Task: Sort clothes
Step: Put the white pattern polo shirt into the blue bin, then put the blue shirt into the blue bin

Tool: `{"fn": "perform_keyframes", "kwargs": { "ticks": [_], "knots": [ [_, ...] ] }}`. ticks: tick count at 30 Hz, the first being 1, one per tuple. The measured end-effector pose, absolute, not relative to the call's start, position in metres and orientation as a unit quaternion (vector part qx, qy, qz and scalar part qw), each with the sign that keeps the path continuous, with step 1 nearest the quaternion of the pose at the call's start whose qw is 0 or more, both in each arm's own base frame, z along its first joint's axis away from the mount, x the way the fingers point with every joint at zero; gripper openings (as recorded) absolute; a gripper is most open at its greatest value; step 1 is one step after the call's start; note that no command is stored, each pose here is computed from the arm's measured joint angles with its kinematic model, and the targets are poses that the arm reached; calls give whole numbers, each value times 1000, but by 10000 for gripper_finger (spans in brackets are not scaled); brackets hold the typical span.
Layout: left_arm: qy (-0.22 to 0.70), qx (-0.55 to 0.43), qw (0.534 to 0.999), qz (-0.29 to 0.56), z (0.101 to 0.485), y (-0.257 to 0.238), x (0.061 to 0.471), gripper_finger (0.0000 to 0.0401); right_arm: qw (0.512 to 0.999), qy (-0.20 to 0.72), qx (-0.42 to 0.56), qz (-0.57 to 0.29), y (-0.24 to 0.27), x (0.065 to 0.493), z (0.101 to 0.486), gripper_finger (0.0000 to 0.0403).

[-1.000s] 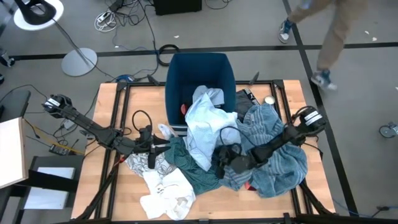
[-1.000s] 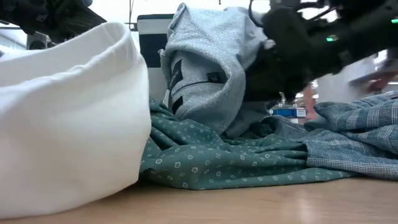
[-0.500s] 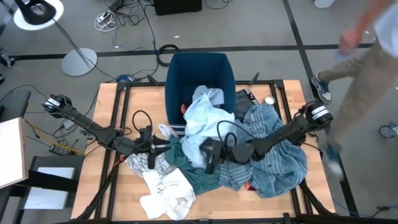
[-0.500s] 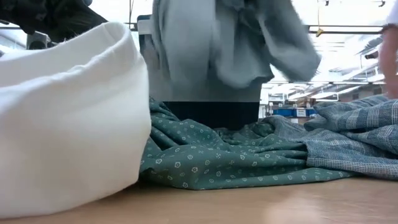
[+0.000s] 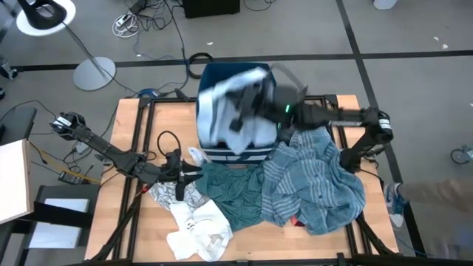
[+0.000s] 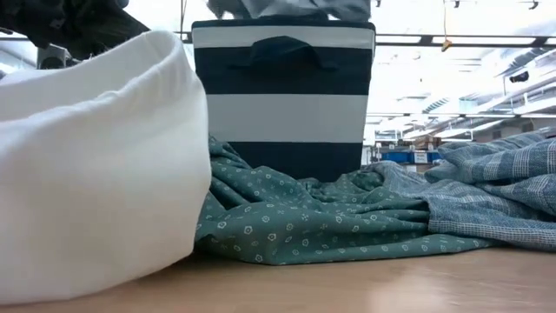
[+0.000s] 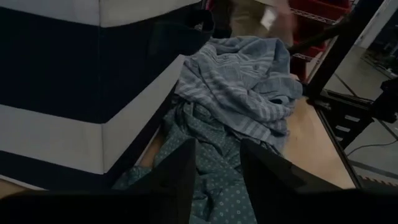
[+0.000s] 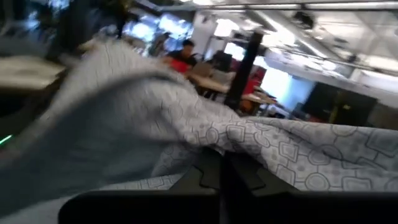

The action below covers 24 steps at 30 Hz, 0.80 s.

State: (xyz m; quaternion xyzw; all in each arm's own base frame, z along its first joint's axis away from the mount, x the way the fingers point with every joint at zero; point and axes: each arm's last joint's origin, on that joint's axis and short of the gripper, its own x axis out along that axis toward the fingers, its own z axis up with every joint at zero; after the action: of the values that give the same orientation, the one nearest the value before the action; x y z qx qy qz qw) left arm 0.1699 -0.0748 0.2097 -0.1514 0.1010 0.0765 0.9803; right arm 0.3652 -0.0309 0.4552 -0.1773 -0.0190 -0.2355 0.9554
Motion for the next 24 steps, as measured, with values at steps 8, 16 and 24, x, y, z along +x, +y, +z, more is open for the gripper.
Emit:
{"fn": "perform_keyframes", "kwargs": {
  "ticks": [8,16,24],
  "knots": [
    [109,-141,980,89,208,-74,169,131,978,22,-24,-207,-92,352,457,5],
    [107,-141,980,93,208,-74,169,131,943,218,129,-217,-120,352,402,24],
    [106,-143,980,93,208,-74,169,131,924,293,183,-164,-116,335,404,80]
  ]
}}
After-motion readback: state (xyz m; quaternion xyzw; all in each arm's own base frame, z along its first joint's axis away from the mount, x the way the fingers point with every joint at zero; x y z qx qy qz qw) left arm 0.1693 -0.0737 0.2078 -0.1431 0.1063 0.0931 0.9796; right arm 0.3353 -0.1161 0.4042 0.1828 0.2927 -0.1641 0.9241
